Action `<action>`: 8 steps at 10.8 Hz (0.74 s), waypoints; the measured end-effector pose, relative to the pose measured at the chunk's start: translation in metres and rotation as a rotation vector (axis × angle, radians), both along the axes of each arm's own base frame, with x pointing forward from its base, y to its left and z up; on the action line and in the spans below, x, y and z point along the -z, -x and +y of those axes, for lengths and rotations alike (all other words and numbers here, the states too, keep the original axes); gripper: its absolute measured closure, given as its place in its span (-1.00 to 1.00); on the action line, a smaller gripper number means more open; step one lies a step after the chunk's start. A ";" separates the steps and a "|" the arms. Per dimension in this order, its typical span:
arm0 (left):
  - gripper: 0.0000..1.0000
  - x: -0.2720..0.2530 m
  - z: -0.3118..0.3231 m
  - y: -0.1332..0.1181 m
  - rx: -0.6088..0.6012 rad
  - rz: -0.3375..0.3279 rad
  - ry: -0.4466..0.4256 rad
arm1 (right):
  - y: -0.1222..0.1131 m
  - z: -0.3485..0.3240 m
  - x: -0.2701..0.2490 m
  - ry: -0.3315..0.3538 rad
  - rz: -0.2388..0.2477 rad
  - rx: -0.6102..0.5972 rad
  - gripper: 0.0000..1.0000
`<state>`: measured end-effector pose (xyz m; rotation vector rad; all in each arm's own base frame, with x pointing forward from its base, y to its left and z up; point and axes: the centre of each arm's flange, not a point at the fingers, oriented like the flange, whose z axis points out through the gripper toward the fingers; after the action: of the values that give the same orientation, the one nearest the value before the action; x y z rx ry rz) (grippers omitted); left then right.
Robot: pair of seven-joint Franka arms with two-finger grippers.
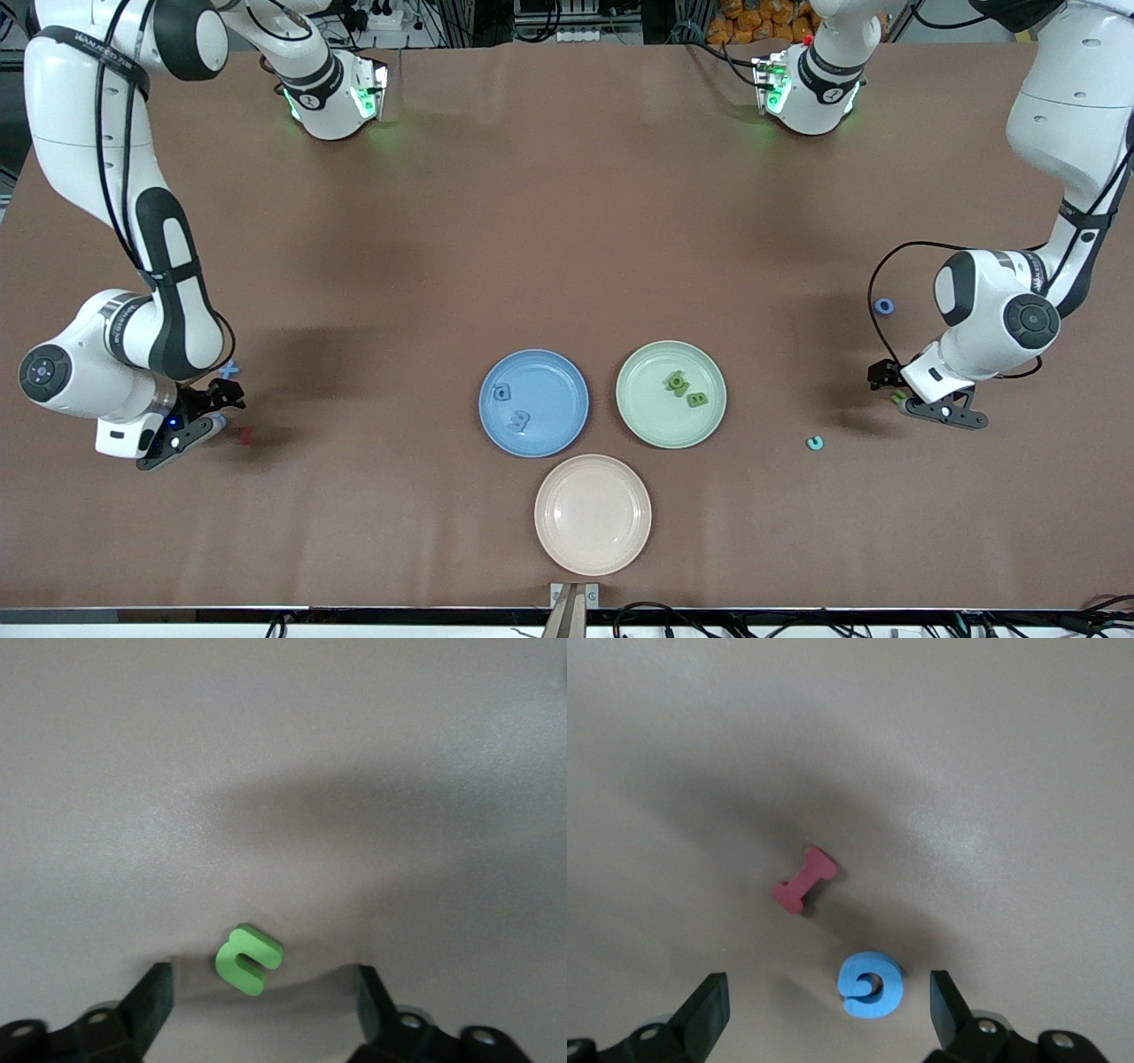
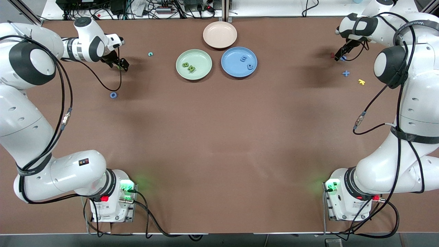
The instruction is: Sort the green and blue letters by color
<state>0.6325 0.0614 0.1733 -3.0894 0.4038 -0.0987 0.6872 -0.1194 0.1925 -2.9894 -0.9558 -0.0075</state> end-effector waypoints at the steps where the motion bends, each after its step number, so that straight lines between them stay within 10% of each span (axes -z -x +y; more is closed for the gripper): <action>1: -0.67 0.001 0.000 0.000 -0.012 0.001 0.010 | 0.001 -0.004 0.004 0.002 0.003 -0.008 -1.00; 5: 0.36 -0.008 0.001 -0.005 -0.019 -0.018 0.012 | 0.002 -0.013 0.017 0.008 0.001 -0.025 -1.00; 8: 0.37 -0.007 -0.001 -0.006 -0.017 -0.020 0.013 | 0.002 -0.012 0.019 -0.004 -0.001 -0.018 -1.00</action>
<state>0.6383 0.0607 0.1802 -3.1011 0.3778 -0.1320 0.6851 -0.1314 0.1732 -2.9776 -0.9817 -0.0105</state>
